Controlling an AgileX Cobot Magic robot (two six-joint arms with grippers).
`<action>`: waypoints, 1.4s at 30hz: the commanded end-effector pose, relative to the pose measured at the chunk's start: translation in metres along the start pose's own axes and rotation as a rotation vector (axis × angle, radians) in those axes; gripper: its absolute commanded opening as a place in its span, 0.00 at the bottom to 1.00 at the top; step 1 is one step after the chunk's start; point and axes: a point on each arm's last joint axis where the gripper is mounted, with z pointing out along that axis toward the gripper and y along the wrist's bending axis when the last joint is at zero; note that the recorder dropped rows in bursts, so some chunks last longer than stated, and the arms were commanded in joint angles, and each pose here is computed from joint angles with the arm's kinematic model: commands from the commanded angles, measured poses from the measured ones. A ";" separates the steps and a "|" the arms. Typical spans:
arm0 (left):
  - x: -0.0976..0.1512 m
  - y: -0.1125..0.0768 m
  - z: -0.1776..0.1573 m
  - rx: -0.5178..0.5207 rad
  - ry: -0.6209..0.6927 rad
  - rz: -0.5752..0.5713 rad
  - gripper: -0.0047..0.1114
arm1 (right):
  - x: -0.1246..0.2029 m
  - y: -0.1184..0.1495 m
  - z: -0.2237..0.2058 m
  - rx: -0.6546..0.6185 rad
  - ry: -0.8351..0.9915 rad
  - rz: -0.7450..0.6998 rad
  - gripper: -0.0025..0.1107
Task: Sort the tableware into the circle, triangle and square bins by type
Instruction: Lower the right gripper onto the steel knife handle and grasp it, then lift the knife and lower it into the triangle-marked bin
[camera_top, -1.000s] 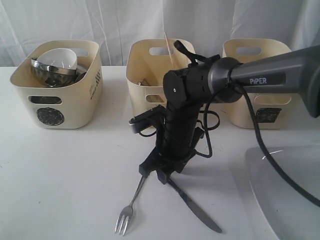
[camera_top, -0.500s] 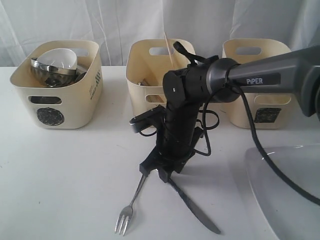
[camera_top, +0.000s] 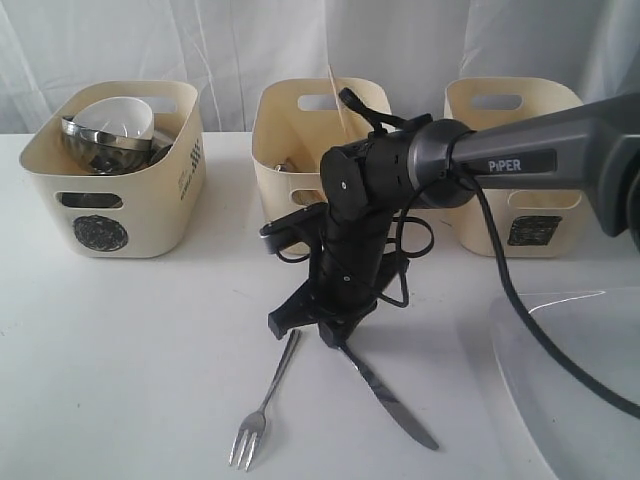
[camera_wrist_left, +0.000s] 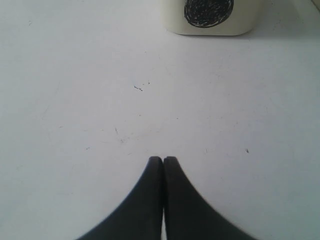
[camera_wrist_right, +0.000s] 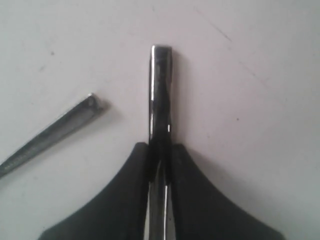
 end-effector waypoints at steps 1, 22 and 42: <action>0.003 0.000 0.001 0.004 0.011 -0.002 0.04 | 0.016 0.001 0.052 -0.014 0.115 -0.019 0.02; 0.003 0.000 0.001 0.004 0.011 -0.002 0.04 | 0.009 0.006 -0.035 -0.009 -0.066 -0.109 0.02; 0.003 0.000 0.001 0.004 0.011 -0.002 0.04 | 0.016 0.010 -0.098 -0.010 -0.194 -0.132 0.02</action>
